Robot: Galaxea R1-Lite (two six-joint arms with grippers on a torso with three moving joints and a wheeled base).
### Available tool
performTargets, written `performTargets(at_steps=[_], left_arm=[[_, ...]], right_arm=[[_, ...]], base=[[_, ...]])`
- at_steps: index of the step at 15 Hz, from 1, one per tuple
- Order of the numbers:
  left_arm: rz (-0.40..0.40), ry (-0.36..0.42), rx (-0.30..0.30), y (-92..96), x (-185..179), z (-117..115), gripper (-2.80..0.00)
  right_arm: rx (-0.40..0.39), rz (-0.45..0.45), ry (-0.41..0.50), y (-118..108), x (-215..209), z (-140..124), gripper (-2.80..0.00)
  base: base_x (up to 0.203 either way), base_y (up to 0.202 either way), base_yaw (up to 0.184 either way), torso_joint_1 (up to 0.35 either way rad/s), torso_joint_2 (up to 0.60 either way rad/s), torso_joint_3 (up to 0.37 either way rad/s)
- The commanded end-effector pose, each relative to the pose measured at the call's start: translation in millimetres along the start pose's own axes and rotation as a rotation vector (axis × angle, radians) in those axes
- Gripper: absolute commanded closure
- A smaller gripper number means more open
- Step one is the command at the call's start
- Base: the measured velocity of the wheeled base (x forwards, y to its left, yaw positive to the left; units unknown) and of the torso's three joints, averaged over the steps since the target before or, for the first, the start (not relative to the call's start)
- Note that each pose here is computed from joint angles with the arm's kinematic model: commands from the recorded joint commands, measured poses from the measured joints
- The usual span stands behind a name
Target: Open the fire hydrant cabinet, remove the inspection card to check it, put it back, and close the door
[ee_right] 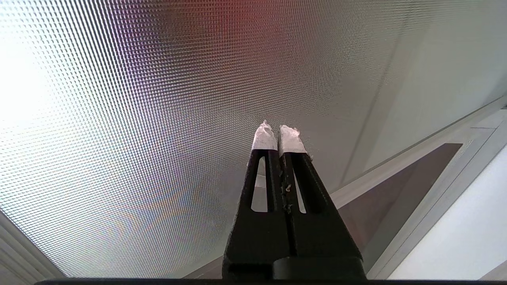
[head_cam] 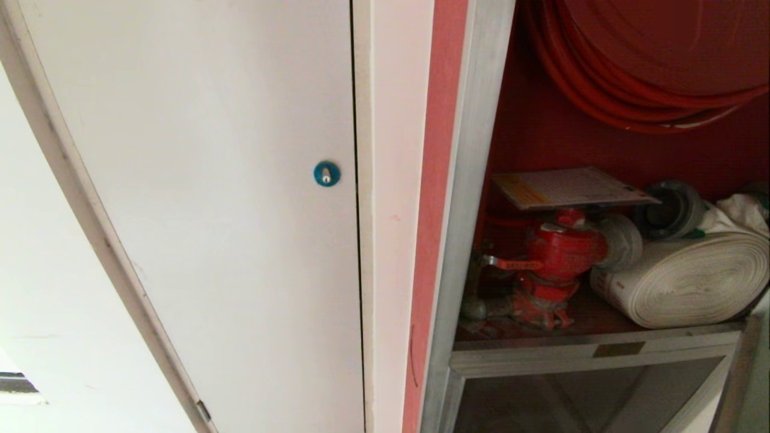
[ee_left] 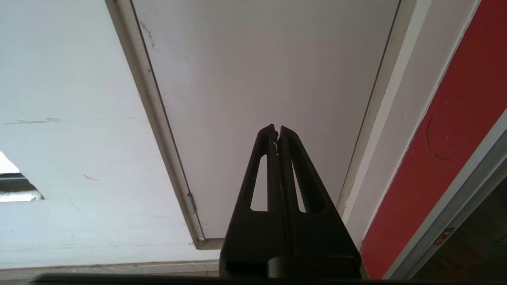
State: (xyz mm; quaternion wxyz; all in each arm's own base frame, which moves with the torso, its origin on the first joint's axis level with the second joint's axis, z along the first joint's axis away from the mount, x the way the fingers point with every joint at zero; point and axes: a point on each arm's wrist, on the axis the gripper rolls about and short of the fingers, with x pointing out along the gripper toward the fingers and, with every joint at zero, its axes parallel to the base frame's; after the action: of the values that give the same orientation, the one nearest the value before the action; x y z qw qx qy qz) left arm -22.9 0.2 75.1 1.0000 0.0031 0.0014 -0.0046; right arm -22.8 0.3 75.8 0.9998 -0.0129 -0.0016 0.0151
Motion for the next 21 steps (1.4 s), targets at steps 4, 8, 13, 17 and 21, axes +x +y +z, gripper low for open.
performTargets(at_steps=[4,8,13,17,21], left_arm=[[0.000,0.002,-0.002,0.0,0.1,-0.1,0.00],[0.000,0.002,-0.002,0.0,0.1,-0.1,0.00],[0.001,0.002,-0.003,0.0,0.1,-0.1,0.00],[0.001,0.002,-0.003,0.0,0.1,-0.1,0.00],[0.001,0.002,-0.003,0.0,0.1,-0.1,0.00]], right_arm=[[-0.002,0.001,0.003,0.0,0.2,-0.4,0.00],[-0.002,0.001,0.003,0.0,0.2,-0.3,0.00],[-0.002,0.002,0.003,0.0,0.2,-0.4,0.00],[-0.002,0.001,0.002,0.0,0.2,-0.1,0.00],[-0.002,0.001,0.001,0.0,0.1,0.0,0.00]], base=[[-0.104,0.000,0.002,0.010,0.00,-0.001],[-0.198,0.000,0.001,-0.004,0.00,0.002],[-0.195,0.000,0.001,-0.001,0.00,0.002],[-0.198,0.000,0.001,0.001,0.00,0.003],[-0.197,0.000,0.001,0.005,0.00,0.004]])
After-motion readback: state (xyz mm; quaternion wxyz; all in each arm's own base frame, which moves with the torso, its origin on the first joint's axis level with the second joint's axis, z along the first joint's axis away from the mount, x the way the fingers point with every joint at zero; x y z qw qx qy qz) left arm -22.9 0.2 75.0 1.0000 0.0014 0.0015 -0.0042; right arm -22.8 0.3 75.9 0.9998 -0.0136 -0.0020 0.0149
